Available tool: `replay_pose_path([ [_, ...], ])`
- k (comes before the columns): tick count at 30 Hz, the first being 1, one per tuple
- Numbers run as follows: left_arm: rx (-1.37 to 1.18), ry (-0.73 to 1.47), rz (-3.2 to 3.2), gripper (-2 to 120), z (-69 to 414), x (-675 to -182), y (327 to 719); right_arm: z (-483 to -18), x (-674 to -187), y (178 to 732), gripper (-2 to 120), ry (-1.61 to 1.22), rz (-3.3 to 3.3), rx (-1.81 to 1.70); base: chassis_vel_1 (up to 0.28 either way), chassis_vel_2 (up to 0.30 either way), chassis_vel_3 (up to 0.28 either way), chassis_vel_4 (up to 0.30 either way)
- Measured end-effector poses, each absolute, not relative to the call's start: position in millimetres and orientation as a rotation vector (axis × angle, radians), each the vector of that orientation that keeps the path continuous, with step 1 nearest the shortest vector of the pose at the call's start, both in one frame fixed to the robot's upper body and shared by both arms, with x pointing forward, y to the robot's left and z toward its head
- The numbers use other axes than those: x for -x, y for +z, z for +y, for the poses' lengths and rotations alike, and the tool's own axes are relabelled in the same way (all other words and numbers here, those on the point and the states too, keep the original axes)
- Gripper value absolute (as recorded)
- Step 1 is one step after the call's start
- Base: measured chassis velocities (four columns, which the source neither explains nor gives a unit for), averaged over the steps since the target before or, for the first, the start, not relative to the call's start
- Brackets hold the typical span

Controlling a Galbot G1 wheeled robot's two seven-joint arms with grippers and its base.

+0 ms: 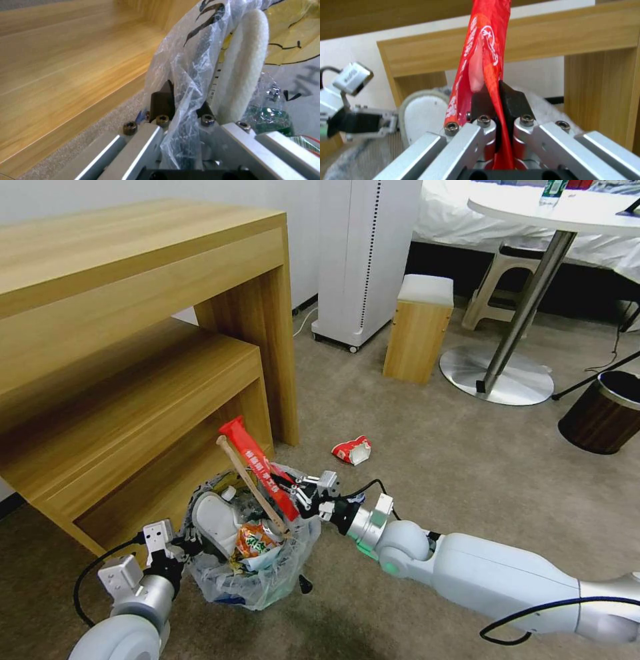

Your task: Pick up the trash bin and place the garbage on the floor into it.

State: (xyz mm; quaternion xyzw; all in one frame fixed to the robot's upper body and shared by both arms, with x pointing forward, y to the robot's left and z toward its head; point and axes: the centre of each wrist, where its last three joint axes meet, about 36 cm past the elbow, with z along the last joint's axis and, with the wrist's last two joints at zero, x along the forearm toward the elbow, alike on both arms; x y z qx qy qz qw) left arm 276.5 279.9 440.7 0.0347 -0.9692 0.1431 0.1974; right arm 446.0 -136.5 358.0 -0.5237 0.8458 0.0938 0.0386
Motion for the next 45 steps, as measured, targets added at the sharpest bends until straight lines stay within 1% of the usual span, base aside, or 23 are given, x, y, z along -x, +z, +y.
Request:
replay_pose_path([
  [9, -0.1, 0.405, -2.709, 1, 280, -277, 439, -141, -444, 337, 1, 0.246, 2.644, 1.616, 0.0, 0.0, 0.0, 0.0],
  [28, -0.093, 0.41, -2.715, 1, 279, -278, 441, -117, -443, 351, 1, 0.224, 2.558, 1.741, 0.0, 0.0, 0.0, 0.0],
  [31, -0.094, 0.41, -2.717, 1, 279, -279, 440, -116, -441, 353, 3, 0.226, 2.567, 1.745, 0.0, 0.0, 0.0, 0.0],
  [33, -0.092, 0.412, -2.719, 1, 279, -280, 441, -119, -439, 350, 11, 0.215, 2.581, 1.752, 0.0, 0.0, 0.0, 0.0],
  [34, -0.092, 0.412, -2.719, 1, 279, -280, 441, -119, -439, 350, 11, 0.215, 2.581, 1.752, 0.0, 0.0, 0.0, 0.0],
  [36, -0.092, 0.41, -2.719, 1, 279, -279, 441, -122, -436, 346, 22, 0.211, 2.591, 1.753, 0.0, 0.0, 0.0, 0.0],
  [37, -0.092, 0.41, -2.719, 1, 279, -279, 441, -122, -436, 346, 22, 0.211, 2.591, 1.753, 0.0, 0.0, 0.0, 0.0],
  [38, -0.092, 0.409, -2.718, 1, 279, -279, 441, -123, -435, 345, 28, 0.21, 2.593, 1.754, 0.0, 0.0, 0.0, 0.0],
  [39, -0.092, 0.409, -2.718, 1, 279, -279, 441, -123, -435, 345, 28, 0.21, 2.593, 1.754, 0.0, 0.0, 0.0, 0.0],
  [40, -0.092, 0.41, -2.718, 1, 279, -279, 441, -123, -435, 346, 34, 0.21, 2.593, 1.755, 0.0, 0.0, 0.0, 0.0],
  [43, -0.089, 0.414, -2.713, 1, 277, -278, 440, -122, -436, 347, 48, 0.212, 2.59, 1.754, 0.0, 0.0, 0.0, 0.0],
  [44, -0.089, 0.414, -2.713, 1, 277, -278, 440, -122, -436, 347, 48, 0.212, 2.59, 1.754, 0.0, 0.0, 0.0, 0.0],
  [45, -0.09, 0.413, -2.712, 1, 277, -278, 439, -121, -436, 349, 52, 0.214, 2.589, 1.75, 0.0, 0.0, 0.0, 0.0],
])
